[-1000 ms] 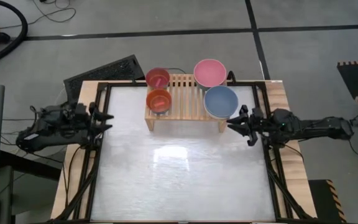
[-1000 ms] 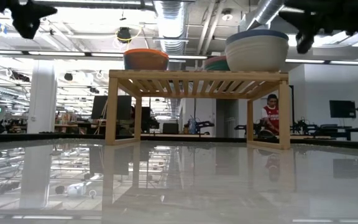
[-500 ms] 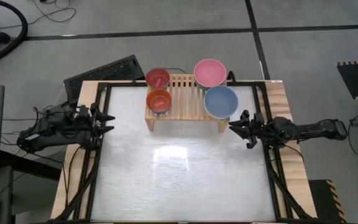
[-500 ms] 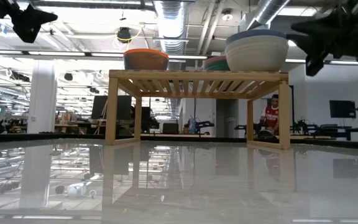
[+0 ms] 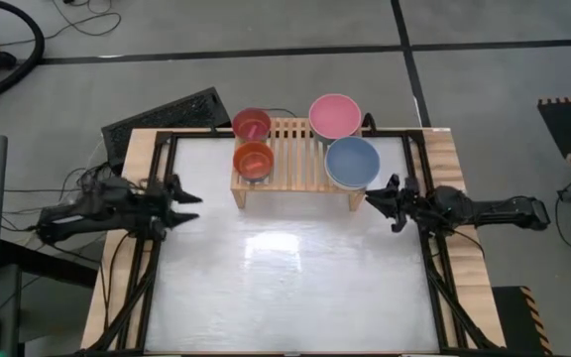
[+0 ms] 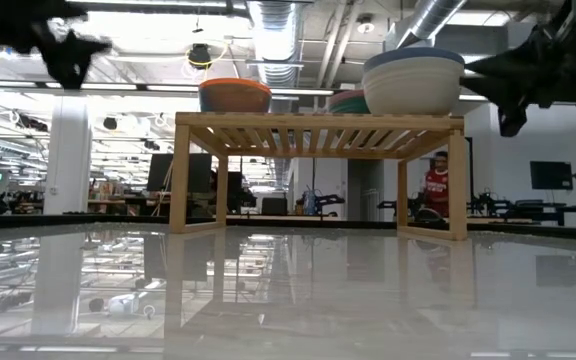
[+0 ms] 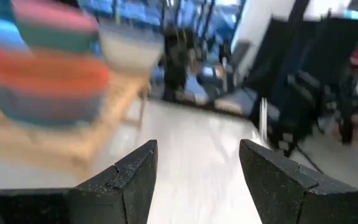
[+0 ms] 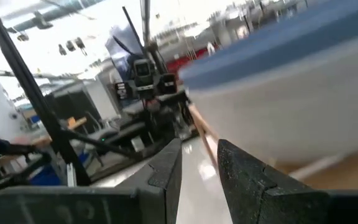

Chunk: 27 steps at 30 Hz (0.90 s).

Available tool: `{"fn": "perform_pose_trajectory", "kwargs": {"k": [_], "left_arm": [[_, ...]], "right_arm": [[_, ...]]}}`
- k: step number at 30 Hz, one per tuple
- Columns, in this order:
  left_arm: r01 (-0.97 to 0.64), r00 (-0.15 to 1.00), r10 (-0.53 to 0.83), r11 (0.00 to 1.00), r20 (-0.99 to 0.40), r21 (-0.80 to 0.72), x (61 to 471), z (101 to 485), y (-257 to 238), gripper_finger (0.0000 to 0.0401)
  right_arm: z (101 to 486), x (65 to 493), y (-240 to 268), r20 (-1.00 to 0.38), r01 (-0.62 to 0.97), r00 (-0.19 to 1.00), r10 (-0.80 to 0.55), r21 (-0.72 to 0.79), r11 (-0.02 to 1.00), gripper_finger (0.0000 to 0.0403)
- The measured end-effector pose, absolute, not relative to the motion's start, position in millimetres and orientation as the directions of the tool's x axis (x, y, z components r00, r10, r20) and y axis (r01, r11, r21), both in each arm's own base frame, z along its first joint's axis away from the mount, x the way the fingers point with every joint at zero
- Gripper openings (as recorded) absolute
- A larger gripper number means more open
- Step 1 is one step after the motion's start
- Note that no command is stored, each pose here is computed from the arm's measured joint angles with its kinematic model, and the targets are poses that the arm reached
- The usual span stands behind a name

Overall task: Place and stack bowls onto a shelf
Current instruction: Return to Home Position

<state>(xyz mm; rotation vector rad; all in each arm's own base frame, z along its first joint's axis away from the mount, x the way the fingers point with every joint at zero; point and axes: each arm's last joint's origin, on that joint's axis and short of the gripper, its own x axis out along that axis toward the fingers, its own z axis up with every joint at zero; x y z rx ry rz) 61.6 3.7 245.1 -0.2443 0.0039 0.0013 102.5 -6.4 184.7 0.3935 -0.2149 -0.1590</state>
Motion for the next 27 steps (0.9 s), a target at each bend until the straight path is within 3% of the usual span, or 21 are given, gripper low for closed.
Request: {"fn": "perform_pose_trajectory", "kwargs": {"k": [10,17,23,27], "left_arm": [[0.203,0.973,-0.216,0.967,-0.075,-0.152,87.1,186.9,0.3,0.0212],[0.041,0.994,-0.06,0.98,-0.091,-0.194,94.9,171.8,5.6,0.0212],[-0.152,0.984,0.112,0.928,-0.135,-0.34,95.6,168.2,10.8,0.0212],[-0.187,0.98,0.149,0.923,-0.135,-0.336,95.5,168.1,11.8,0.0212]], "right_arm": [[162.9,104.1,-5.2,-0.045,0.181,0.983,-0.178,0.399,0.899,0.0129],[161.4,104.4,-5.0,-0.063,0.181,0.983,-0.17,0.396,0.9,0.0129],[161.3,104.4,-5.0,-0.065,0.182,0.983,-0.17,0.395,0.9,0.0129],[161.1,104.4,-5.0,-0.067,0.183,0.983,-0.17,0.395,0.9,0.0129]]}}
